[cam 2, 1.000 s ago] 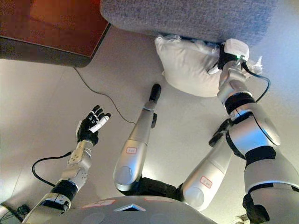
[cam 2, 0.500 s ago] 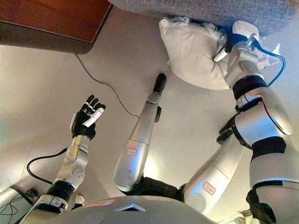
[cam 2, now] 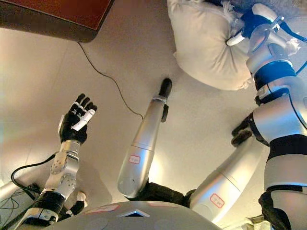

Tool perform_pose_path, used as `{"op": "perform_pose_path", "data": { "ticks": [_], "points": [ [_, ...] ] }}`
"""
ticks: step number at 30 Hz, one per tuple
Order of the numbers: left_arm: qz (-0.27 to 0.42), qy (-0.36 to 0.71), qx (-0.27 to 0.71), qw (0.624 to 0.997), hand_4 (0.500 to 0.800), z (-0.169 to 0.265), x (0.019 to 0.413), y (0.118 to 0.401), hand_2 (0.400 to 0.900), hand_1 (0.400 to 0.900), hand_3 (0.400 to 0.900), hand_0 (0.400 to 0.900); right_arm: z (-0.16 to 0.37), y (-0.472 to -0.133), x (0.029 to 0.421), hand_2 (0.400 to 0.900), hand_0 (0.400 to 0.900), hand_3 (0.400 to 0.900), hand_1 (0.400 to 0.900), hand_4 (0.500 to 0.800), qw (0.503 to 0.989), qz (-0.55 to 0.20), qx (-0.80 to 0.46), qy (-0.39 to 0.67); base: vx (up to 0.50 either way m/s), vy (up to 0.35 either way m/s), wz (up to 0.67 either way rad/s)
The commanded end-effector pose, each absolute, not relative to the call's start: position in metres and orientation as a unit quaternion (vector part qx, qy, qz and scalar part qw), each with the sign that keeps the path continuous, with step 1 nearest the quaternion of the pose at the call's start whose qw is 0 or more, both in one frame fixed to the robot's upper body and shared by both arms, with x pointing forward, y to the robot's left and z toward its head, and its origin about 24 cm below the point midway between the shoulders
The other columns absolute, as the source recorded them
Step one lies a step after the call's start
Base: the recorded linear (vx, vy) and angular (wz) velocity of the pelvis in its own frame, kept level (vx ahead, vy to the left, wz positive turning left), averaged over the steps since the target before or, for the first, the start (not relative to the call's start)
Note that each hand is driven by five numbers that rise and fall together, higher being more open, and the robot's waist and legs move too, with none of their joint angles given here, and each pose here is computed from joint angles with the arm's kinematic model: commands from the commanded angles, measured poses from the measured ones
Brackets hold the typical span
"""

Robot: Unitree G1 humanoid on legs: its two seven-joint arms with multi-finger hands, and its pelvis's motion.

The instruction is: Pick up the pillow and put it on the sofa.

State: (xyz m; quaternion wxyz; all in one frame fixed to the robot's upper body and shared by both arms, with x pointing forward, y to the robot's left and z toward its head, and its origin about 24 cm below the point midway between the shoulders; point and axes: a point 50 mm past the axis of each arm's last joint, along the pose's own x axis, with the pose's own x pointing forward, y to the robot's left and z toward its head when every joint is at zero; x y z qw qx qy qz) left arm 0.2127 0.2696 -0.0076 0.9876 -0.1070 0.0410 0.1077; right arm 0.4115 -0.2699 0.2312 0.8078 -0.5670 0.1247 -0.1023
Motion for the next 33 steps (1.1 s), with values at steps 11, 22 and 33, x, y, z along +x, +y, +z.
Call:
{"op": "perform_pose_path", "data": {
  "ticks": [11,22,33],
  "points": [
    [0.148,-0.01,-0.077,0.986,0.8,0.013,0.215,0.299,0.9,0.9,0.9,0.9,0.253,-0.238,0.417,0.4,0.4,0.4,0.4,0.5,0.83,-0.073,-0.553,0.0,-0.003,-0.028,-0.08],
    [0.17,0.071,-0.023,0.983,0.8,-0.005,0.215,0.306,0.9,0.9,0.9,0.9,0.225,-0.217,0.41,0.4,0.4,0.4,0.4,0.5,0.836,0.004,-0.548,-0.027,0.055,-0.044,-0.22],
    [0.213,0.196,0.071,0.954,0.8,-0.037,0.185,0.331,0.9,0.9,0.9,0.9,0.182,-0.208,0.377,0.4,0.4,0.4,0.4,0.5,0.836,0.115,-0.535,-0.048,0.164,-0.102,-0.1]
  ]
}}
